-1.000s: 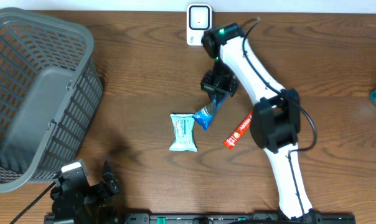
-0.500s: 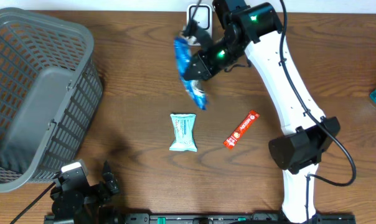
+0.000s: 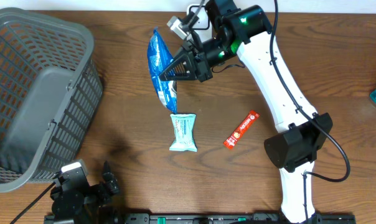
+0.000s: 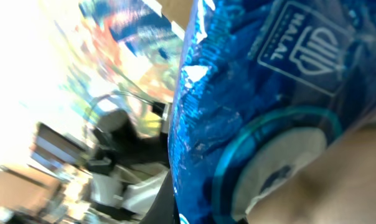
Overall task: Scan the item barcode
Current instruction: 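Lift the Oreo pack and hold it in front of the scanner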
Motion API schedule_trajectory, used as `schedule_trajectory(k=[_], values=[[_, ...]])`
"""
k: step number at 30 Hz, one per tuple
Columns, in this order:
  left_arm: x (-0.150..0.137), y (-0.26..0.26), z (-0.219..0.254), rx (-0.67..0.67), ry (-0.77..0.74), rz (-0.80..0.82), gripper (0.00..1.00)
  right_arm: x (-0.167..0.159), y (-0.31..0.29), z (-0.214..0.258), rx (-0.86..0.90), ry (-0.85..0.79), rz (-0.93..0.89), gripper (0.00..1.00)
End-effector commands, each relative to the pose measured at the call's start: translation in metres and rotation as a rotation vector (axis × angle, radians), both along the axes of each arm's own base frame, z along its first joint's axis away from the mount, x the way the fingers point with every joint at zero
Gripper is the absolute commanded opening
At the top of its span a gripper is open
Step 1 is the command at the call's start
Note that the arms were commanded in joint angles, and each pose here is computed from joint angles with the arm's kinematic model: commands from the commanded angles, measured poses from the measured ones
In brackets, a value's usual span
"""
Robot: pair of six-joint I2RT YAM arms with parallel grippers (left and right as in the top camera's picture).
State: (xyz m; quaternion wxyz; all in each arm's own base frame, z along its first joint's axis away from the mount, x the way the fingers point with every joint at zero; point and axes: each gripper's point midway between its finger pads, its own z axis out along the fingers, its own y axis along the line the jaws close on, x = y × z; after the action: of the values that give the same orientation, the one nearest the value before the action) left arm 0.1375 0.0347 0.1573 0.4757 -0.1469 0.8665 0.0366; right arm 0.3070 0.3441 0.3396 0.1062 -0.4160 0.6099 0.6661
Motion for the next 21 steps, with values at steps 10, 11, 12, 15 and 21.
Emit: schedule_trajectory(k=[10,11,12,15,21], values=[[0.000,-0.001,-0.001,-0.007,0.003,-0.005,1.00,0.101,-0.017,-0.097,-0.670,-0.087,-0.526,0.01],[0.000,-0.001,-0.001,-0.007,0.003,-0.005,1.00,0.117,-0.020,-0.098,-0.688,-0.136,-0.593,0.01],[0.000,-0.001,-0.001,-0.007,0.003,-0.005,1.00,0.133,-0.022,-0.096,-0.691,-0.199,-0.654,0.01],[0.000,-0.001,-0.001,-0.007,0.003,-0.005,1.00,0.176,-0.037,-0.089,-0.733,-0.357,-0.840,0.01],[0.000,-0.001,-0.001,-0.007,0.003,-0.005,1.00,0.248,-0.072,-0.063,-0.795,-0.681,-1.154,0.01]])
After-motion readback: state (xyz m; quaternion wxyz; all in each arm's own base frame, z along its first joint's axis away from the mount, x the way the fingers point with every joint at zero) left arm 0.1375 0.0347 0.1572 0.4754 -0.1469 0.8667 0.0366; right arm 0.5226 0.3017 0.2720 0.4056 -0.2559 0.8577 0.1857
